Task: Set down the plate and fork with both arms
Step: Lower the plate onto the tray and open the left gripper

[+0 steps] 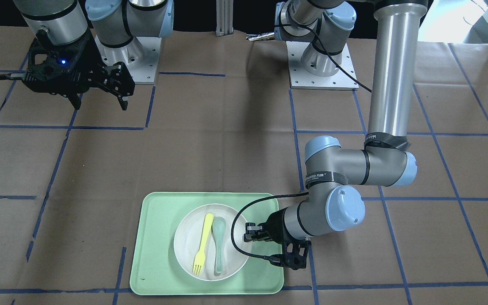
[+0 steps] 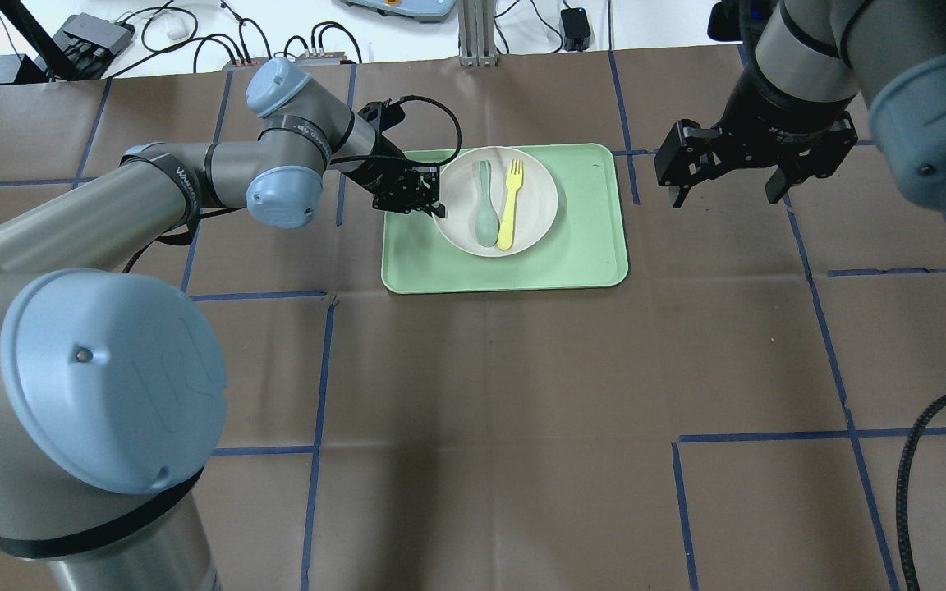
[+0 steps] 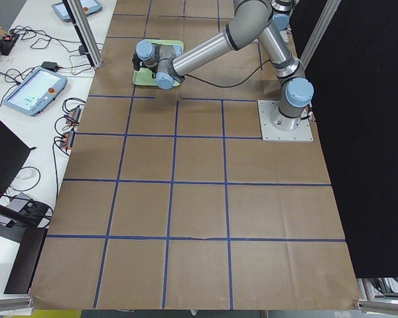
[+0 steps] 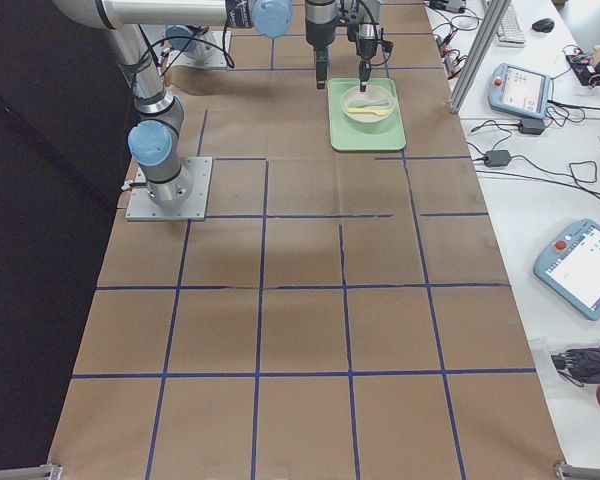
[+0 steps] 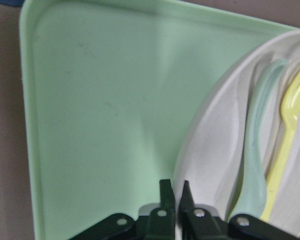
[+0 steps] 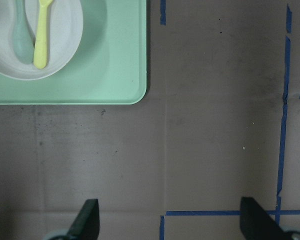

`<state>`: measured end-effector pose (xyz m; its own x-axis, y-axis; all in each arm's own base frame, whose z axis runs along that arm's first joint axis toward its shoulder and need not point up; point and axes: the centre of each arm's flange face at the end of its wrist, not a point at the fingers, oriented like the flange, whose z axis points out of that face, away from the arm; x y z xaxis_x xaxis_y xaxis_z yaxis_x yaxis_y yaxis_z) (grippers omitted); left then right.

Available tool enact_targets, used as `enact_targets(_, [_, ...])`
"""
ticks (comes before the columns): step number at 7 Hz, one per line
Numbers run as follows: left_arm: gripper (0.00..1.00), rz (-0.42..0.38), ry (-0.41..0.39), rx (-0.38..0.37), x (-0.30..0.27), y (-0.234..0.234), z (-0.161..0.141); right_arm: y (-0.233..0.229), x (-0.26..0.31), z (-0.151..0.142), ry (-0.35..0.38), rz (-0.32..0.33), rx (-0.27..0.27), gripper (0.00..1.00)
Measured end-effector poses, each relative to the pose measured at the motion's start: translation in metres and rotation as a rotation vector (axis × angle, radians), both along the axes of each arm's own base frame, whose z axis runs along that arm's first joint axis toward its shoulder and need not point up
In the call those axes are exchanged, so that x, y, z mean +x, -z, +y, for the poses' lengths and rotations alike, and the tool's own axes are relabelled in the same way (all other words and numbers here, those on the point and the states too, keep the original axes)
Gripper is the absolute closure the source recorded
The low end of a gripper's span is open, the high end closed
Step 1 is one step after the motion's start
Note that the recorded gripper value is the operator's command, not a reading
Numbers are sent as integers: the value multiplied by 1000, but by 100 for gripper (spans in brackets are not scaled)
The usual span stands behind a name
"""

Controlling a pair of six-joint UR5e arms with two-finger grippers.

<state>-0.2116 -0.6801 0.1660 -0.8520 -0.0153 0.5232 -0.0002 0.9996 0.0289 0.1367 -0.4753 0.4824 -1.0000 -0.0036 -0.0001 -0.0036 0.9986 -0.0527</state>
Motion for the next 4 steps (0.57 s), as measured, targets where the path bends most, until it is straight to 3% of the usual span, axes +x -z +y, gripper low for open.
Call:
enact_targets(1, [9, -4, -2, -2, 1, 2, -4, 0, 0, 0, 0, 0, 0, 0])
enact_targets(2, [1, -6, -5, 0, 1, 4, -7, 0, 0, 0, 0, 0, 0, 0])
enact_targets(4, [1, -8, -36, 21, -5, 0, -6, 0, 0, 0, 1, 0, -1, 0])
